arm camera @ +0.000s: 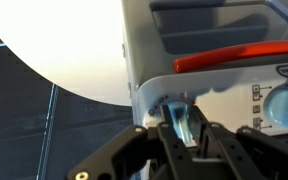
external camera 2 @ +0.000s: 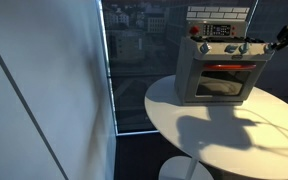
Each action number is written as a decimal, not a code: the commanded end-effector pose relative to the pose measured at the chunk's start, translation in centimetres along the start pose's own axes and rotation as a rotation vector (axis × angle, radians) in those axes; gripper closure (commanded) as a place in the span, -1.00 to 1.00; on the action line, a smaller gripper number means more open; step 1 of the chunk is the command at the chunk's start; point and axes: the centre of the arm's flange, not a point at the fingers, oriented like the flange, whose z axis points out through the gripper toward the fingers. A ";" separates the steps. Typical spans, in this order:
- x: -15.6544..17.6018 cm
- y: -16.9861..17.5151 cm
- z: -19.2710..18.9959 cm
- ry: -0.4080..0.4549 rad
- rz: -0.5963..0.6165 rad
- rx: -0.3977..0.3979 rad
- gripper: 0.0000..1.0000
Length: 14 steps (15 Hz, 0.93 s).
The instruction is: Turn the knob on the far right to the right
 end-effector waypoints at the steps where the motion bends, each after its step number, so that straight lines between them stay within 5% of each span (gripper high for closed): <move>1: 1.2 0.0 -0.1 0.000 0.007 -0.017 0.50; 5: 1.3 -0.1 0.0 -0.001 0.002 -0.025 0.51; 10: 1.3 -0.3 0.0 -0.001 -0.004 -0.028 0.93; 14: 1.2 -0.2 -0.2 0.002 -0.002 -0.025 0.88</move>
